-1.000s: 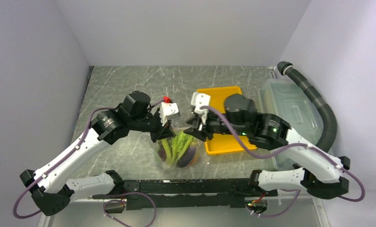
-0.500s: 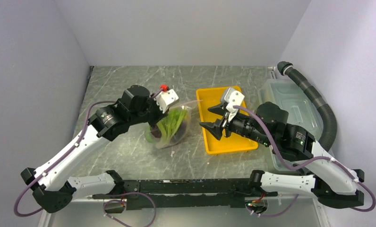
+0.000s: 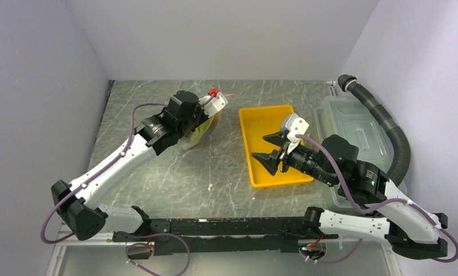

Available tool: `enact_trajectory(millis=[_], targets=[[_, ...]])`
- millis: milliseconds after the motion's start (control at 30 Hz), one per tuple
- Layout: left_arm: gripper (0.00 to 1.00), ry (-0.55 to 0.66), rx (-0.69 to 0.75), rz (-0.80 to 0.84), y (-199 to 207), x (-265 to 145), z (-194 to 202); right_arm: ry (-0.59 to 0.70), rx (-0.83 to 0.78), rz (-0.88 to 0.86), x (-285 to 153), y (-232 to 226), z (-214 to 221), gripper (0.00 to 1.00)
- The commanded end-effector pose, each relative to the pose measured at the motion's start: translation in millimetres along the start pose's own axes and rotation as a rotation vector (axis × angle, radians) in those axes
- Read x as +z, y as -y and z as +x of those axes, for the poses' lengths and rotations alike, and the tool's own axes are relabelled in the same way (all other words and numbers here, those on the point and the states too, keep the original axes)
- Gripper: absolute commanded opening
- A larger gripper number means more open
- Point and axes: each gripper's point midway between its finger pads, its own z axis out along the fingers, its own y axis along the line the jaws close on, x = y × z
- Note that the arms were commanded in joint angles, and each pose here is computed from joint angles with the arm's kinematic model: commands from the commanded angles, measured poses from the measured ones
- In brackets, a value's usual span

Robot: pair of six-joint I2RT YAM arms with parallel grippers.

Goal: Place the food in the zip-top bag and seal the zipper

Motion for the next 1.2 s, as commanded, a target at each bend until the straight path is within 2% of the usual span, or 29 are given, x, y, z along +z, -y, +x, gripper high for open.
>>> enact_trajectory(millis=[0, 167, 267, 500, 767, 933, 1100, 1167], targets=[[0.00, 0.143, 0.060, -0.258, -73.1, -2.2, -43.0, 0.056, 0.043, 0.026, -5.7, 4.3, -8.6, 0.61], [0.00, 0.124, 0.175, -0.339, -79.3, 22.1, -27.2, 0.057, 0.057, 0.023, -10.9, 3.6, -3.2, 0.61], [0.00, 0.100, 0.163, -0.321, -67.6, 36.7, -12.4, 0.058, 0.062, 0.025, -13.6, 4.2, -1.1, 0.61], [0.00, 0.058, 0.042, -0.220, -22.8, 57.7, 32.0, 0.055, 0.064, 0.028, -17.7, 5.2, 0.6, 0.61], [0.00, 0.034, -0.085, -0.044, 47.6, 47.1, 41.1, 0.060, 0.061, 0.033, -16.8, 5.9, 2.7, 0.63], [0.00, 0.015, -0.188, 0.030, 75.4, 34.5, 48.4, 0.043, 0.061, 0.045, -13.6, 7.1, 9.4, 0.64], [0.05, -0.041, -0.321, 0.125, 104.7, 23.2, 63.6, 0.032, 0.066, 0.046, -10.8, 6.1, 17.5, 0.64], [0.11, -0.057, -0.390, 0.174, 118.8, 17.4, 70.0, 0.023, 0.065, 0.053, -8.6, 6.7, 23.0, 0.65]])
